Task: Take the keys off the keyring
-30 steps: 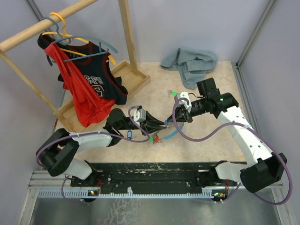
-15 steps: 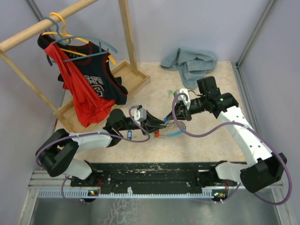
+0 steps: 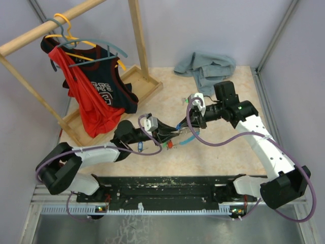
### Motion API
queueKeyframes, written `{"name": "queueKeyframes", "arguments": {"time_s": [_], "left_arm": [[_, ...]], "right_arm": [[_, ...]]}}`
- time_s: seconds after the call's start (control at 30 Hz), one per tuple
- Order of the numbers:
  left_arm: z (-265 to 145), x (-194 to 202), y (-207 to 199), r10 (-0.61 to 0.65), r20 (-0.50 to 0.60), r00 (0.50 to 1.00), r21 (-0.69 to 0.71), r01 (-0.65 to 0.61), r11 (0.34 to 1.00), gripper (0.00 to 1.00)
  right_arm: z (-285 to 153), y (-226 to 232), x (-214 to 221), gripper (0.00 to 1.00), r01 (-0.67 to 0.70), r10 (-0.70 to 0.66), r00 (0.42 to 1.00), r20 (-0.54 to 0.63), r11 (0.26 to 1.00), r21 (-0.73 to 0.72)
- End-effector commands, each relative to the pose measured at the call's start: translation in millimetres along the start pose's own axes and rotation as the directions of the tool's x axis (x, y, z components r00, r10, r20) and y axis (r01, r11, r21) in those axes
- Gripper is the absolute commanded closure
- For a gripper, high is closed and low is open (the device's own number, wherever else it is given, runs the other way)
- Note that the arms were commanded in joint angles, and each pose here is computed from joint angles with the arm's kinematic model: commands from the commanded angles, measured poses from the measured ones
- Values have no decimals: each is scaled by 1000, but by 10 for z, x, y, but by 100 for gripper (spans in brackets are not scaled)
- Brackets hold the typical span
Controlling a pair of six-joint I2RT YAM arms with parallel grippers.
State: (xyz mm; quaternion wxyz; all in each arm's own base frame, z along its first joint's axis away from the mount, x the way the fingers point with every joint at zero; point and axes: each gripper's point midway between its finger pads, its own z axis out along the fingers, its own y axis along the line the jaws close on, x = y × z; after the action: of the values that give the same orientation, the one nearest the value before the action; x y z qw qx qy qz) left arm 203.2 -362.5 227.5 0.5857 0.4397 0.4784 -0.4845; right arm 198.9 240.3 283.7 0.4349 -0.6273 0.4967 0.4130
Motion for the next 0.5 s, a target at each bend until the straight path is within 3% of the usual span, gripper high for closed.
{"name": "queueKeyframes", "arguments": {"time_s": [0.0,0.47], "left_arm": [[-44,-161,47,20,47,999,-65,-17,998,68],[-45,-158,82,25,53,998,-119,-18,993,67]], "right_arm": [[-6,-63,-144,100,34,-34,999,39,999,15],[40,-150,-118,100,-30,28,998,52,999,39]]}}
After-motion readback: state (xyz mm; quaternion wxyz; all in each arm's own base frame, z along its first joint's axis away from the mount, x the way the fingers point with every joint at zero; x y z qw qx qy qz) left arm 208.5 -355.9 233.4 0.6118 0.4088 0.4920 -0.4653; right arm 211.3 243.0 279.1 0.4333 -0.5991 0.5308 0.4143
